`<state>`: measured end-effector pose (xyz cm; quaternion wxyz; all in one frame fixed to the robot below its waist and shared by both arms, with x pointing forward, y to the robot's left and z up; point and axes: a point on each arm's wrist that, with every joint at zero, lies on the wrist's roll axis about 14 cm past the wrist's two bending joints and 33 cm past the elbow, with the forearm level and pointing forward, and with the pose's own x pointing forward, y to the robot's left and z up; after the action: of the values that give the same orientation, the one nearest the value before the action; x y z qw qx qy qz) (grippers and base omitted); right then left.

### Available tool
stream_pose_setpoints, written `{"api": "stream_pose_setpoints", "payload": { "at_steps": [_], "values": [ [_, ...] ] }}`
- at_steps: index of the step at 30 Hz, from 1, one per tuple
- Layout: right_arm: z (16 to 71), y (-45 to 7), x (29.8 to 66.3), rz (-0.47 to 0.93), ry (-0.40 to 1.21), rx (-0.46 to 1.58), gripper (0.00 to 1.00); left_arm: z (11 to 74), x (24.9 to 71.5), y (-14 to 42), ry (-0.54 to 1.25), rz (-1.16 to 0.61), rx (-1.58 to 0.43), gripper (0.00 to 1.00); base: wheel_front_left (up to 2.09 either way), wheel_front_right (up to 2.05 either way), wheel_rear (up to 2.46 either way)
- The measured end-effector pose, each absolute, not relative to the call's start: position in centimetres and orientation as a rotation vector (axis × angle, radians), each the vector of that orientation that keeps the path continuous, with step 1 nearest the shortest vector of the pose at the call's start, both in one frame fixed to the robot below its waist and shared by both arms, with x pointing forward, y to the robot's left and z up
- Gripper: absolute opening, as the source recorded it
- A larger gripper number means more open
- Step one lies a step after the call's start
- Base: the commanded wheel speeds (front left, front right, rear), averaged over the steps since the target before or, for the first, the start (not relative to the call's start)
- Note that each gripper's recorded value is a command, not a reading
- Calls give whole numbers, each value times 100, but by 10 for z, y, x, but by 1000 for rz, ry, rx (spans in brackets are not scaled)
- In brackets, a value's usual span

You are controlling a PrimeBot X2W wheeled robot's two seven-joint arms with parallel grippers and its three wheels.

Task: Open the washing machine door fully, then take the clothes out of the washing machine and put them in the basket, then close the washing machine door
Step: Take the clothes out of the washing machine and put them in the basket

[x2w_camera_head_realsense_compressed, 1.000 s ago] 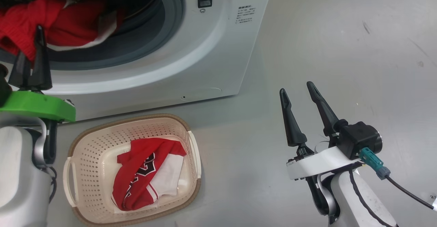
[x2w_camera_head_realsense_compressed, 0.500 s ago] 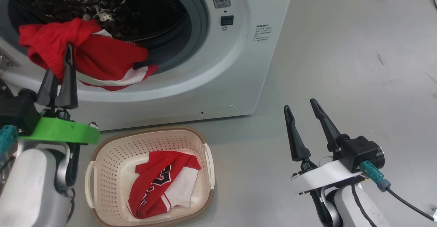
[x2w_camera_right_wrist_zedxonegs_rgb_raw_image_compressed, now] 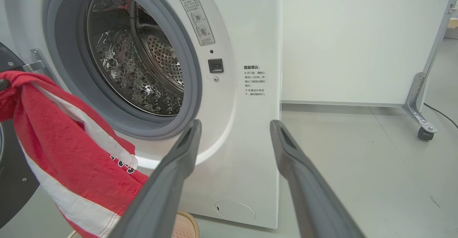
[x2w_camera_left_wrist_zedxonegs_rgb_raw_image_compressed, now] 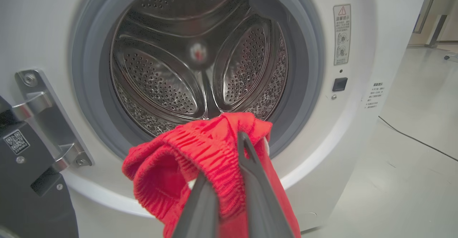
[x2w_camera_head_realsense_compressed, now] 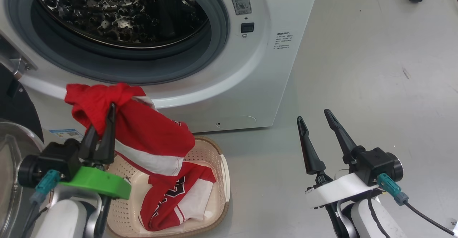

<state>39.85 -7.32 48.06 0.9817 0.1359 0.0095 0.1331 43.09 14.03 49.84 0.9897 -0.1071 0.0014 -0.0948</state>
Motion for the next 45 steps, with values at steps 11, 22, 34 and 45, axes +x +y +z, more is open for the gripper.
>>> {"api": "stream_pose_setpoints", "payload": {
  "at_steps": [11,22,34,45],
  "values": [
    [478,-72,397,277,26,277,100,449,410,125,176,-194,-277,0,0,0,0],
    [465,-78,402,252,58,285,100,381,395,108,395,-205,-303,0,0,0,0],
    [450,-83,422,236,78,287,100,301,388,90,678,-260,-303,0,0,0,0],
    [433,-91,438,202,103,288,100,247,398,80,875,-267,-330,0,0,0,0]
  ]
}}
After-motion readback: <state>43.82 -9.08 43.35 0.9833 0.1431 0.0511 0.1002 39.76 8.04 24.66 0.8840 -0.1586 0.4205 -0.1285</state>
